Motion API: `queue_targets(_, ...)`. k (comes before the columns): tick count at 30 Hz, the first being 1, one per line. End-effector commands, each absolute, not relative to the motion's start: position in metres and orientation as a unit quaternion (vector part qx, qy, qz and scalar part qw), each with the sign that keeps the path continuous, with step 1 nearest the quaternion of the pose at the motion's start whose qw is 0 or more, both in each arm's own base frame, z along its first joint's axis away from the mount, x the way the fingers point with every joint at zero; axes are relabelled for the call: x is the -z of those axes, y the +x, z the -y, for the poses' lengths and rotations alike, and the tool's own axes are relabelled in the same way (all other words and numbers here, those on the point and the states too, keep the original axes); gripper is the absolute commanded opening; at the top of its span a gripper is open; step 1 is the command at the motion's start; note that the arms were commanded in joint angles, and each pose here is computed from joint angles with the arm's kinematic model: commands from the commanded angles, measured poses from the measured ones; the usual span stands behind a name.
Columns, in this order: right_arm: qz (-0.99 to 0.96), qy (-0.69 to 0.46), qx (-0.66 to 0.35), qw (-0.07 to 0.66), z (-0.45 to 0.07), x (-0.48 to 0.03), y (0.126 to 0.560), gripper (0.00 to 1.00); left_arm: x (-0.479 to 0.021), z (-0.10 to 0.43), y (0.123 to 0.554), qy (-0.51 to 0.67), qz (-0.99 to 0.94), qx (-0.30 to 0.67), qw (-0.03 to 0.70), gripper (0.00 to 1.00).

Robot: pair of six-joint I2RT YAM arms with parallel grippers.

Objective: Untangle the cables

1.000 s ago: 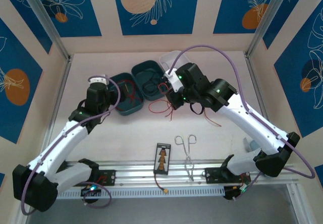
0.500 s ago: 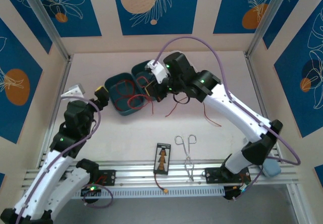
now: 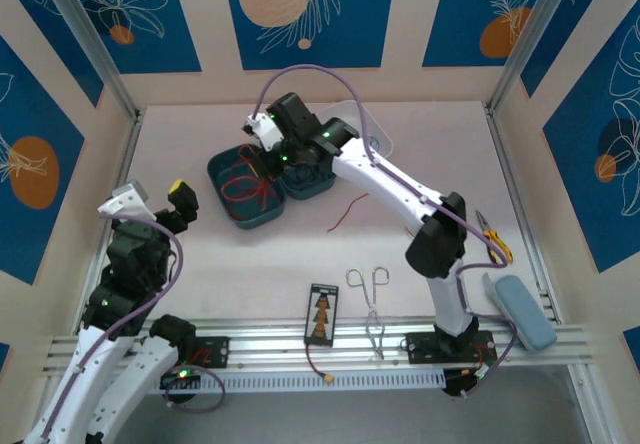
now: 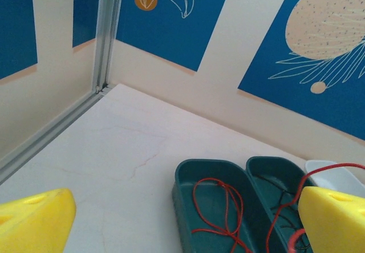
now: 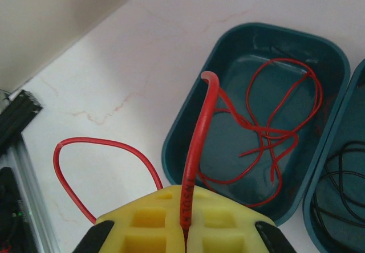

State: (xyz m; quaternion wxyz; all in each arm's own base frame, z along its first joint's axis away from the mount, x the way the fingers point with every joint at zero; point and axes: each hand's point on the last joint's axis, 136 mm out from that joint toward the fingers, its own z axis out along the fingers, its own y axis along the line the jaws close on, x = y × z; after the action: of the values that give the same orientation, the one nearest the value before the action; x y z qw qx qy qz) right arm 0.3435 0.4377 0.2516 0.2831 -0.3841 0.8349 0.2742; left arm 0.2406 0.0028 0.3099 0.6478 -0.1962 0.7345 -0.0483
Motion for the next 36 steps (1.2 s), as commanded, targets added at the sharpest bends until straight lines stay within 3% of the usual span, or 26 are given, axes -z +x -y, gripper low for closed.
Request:
queue_targets(1, -0.845, -0.389, -0.25, 0.269, -0.445, -0.234, 0.348, 0.01, -0.317, -0.011, 0.235, -0.197, -0.731, 0.027, 0.652, 1.0)
queue_targets(10, -0.879, -0.359, -0.071, 0.305, -0.436, -0.173, 0.401, 0.0, -0.312, -0.007, 0.24, -0.193, -0.735, 0.031, 0.649, 1.0)
queue_targets(30, -0.876, -0.373, -0.036, 0.304, -0.458, -0.107, 0.42, 0.04, -0.304, -0.001, 0.249, -0.186, -0.745, 0.034, 0.639, 1.0)
queue_targets(32, -0.877, -0.373, -0.043, 0.3, -0.461, -0.103, 0.419, 0.13, -0.304, 0.0, 0.25, -0.184, -0.747, 0.034, 0.638, 1.0)
queue_targets(36, -0.878, -0.371, -0.045, 0.297, -0.462, -0.104, 0.419, 0.41, -0.303, 0.002, 0.252, -0.183, -0.748, 0.036, 0.637, 1.0)
